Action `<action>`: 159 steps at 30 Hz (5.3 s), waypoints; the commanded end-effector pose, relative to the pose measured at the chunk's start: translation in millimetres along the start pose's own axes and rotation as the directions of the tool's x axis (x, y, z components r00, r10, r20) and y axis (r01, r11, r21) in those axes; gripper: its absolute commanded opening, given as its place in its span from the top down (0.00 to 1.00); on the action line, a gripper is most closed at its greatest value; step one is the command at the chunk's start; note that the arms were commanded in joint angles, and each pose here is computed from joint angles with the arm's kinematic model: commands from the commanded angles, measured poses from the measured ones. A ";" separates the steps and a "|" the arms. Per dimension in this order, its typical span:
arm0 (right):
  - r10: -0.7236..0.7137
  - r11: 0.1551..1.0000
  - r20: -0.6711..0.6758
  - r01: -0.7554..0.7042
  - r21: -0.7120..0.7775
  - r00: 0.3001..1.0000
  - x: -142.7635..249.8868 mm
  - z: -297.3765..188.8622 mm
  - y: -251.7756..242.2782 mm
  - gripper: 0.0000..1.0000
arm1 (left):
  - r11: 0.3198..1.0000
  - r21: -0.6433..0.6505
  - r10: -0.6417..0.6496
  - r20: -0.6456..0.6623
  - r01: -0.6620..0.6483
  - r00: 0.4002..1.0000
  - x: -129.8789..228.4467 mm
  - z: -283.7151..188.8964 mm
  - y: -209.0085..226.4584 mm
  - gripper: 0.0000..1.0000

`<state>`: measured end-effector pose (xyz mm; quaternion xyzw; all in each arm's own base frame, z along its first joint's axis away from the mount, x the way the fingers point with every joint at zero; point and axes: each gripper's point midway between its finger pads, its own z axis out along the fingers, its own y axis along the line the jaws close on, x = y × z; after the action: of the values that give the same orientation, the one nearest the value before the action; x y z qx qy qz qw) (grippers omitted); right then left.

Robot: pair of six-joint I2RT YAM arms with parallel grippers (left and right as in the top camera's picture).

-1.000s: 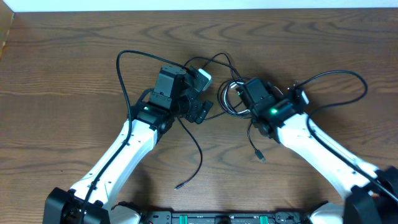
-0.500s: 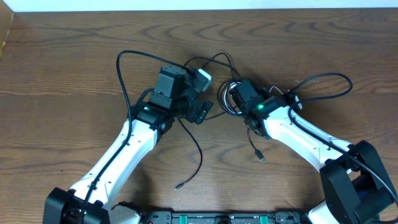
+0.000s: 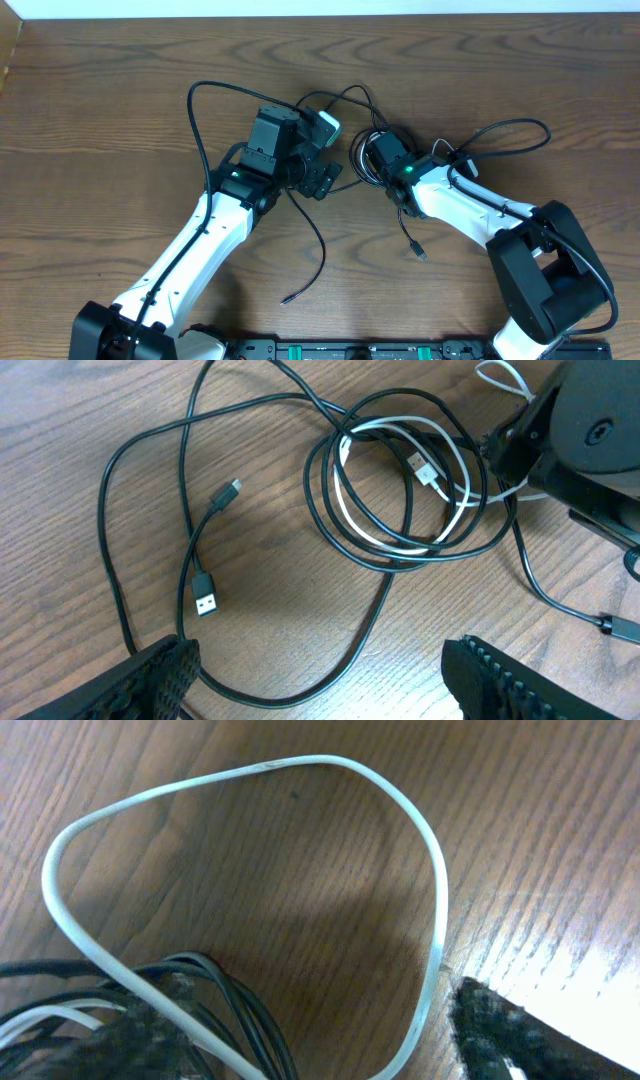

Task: Untangle cables

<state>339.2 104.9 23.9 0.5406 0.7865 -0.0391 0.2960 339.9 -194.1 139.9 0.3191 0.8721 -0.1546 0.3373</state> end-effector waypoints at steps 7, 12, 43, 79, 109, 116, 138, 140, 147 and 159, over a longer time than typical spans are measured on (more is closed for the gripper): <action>0.028 1.000 0.026 -0.028 0.010 0.999 -10.5 6.6 -0.4 0.99 | 1.000 -0.004 0.012 -0.008 -0.012 1.000 0.8 0.7 0.5 0.17; 0.032 0.999 0.026 -0.033 0.012 0.999 -11.9 7.5 -0.7 0.99 | 1.000 -0.003 0.011 -0.011 -0.011 1.000 1.5 0.7 0.5 0.17; -0.658 0.343 0.467 0.787 -0.513 0.591 -143.0 -293.0 132.4 0.99 | 1.000 0.002 -0.003 -0.017 0.003 1.000 3.0 0.7 -0.6 0.16; -0.653 0.354 0.503 0.816 -0.458 0.566 -221.8 -386.8 82.9 0.52 | 1.000 0.009 -0.026 -0.056 0.026 0.998 12.7 0.5 -3.1 0.16; -0.378 0.911 -0.214 0.321 -0.259 0.901 -1.3 -77.1 26.9 0.20 | 1.000 0.007 -0.024 -0.050 0.024 0.998 11.1 0.6 -2.6 0.16; -0.495 0.865 -0.212 0.453 -0.217 0.843 7.1 -58.9 -3.5 0.19 | 1.000 0.007 -0.023 -0.049 0.024 0.999 11.0 0.6 -2.6 0.16; -0.400 0.913 -0.189 0.371 -0.170 0.897 26.1 -9.9 -8.0 0.37 | 1.000 0.008 -0.025 -0.052 0.025 0.998 11.7 0.5 -2.8 0.16; -0.394 0.916 -0.189 0.368 -0.159 0.899 28.8 -3.6 -8.7 0.38 | 1.000 0.008 -0.025 -0.054 0.025 0.998 12.1 0.5 -2.9 0.16; -0.400 0.915 -0.194 0.377 -0.147 0.896 39.6 12.6 -9.6 0.41 | 1.000 0.008 -0.025 -0.054 0.025 0.998 12.2 0.5 -2.9 0.16; -0.370 0.919 -0.170 0.333 -0.213 0.913 40.5 11.8 10.4 0.21 | 1.000 0.008 -0.025 -0.056 0.026 0.998 12.6 0.5 -3.0 0.16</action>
<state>344.8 140.3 6.7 0.3531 0.8991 0.0389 0.2557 330.4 -190.0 131.3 0.3166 0.8829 -0.1538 0.3109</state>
